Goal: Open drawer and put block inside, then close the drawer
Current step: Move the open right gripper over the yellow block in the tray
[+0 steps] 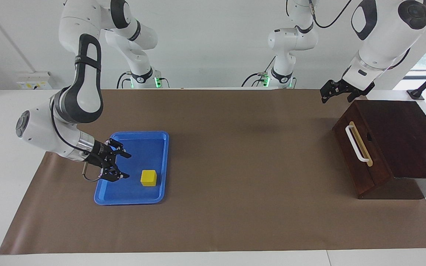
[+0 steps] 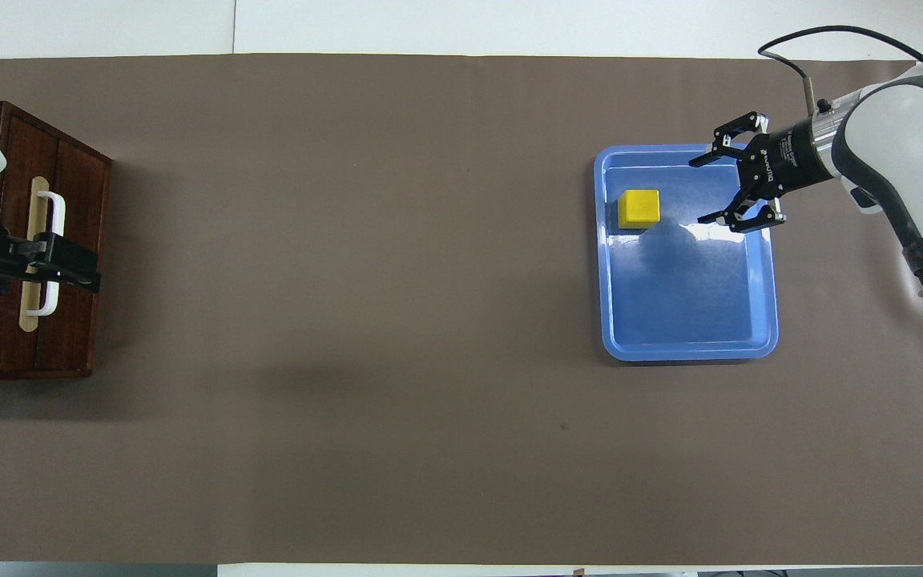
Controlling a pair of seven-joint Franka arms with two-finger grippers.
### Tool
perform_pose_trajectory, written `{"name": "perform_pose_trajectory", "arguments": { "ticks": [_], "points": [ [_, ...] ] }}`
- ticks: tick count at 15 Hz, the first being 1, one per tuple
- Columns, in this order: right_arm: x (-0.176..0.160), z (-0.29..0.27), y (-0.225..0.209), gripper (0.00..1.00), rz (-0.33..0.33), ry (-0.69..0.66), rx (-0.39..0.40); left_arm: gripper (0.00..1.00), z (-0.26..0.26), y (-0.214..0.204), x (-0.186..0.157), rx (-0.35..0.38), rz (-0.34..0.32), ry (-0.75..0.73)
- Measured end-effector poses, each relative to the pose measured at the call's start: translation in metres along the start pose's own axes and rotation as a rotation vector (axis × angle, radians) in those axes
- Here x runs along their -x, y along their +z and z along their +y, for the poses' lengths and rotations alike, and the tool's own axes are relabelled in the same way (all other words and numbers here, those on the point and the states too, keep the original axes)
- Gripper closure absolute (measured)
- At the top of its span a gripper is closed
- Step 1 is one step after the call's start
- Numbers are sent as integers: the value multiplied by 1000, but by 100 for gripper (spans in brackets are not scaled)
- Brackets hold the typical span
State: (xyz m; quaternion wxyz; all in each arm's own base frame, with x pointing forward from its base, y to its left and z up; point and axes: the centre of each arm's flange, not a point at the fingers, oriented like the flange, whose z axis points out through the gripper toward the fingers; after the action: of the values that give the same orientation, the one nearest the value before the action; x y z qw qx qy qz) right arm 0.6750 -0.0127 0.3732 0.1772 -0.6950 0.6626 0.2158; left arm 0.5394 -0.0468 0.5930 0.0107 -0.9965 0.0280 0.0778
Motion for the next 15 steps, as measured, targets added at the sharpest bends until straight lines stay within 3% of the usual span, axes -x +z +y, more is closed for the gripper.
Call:
{"name": "perform_pose_trajectory", "arguments": {
  "ticks": [15],
  "points": [
    [-23, -3, 47, 13, 12, 61, -74, 0, 0, 0, 0, 0, 0, 0]
  ]
}}
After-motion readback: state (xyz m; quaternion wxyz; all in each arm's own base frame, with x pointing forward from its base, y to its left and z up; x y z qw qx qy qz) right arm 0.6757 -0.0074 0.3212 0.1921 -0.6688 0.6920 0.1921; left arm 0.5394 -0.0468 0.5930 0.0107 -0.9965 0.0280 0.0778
